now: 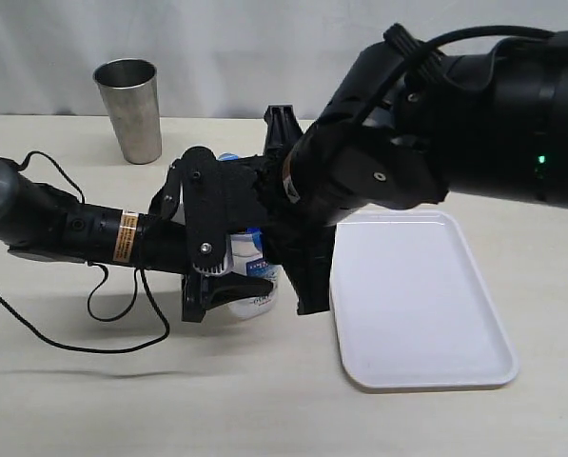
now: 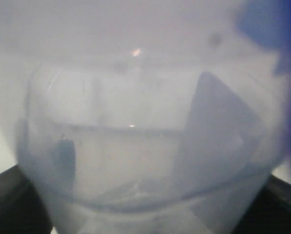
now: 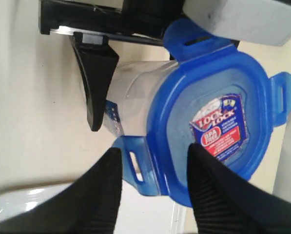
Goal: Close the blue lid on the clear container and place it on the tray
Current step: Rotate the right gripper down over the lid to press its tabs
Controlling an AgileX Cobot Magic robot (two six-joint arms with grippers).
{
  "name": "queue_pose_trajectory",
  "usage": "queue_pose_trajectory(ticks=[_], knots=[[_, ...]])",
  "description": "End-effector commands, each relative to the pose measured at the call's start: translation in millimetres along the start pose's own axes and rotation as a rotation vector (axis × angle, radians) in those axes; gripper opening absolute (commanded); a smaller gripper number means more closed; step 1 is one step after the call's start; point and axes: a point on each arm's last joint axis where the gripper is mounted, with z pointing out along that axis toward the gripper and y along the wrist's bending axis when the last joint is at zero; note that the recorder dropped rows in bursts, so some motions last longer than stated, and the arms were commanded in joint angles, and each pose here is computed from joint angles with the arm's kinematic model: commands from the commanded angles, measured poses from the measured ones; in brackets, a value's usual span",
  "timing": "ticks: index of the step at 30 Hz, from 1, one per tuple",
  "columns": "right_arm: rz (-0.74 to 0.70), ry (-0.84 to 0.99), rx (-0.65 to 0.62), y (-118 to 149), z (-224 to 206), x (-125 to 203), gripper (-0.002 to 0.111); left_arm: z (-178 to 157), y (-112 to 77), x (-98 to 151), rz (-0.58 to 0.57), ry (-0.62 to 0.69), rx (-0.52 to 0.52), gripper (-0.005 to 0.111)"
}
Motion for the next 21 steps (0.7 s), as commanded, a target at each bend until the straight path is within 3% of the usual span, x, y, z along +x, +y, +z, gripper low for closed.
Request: queue_pose_trajectory(ticks=[1,4,14,21], knots=[[-0.003,-0.003,-0.033,15,17,2,0.035,0,0.6,-6,0.025,-0.031,0.009,0.000],[-0.009,-0.014,-0.039,22,26,3,0.029,0,0.1,-7,0.025,-0.041,0.015,0.000],[0.045,0.064,-0.026,28,56,7,0.029,0,-0.6,-8,0.026,-0.053,0.023,0.000],[0.081,0.022,-0.001,28,59,4,0.029,0,-3.4,-12,0.029,-0.098,0.053,0.000]])
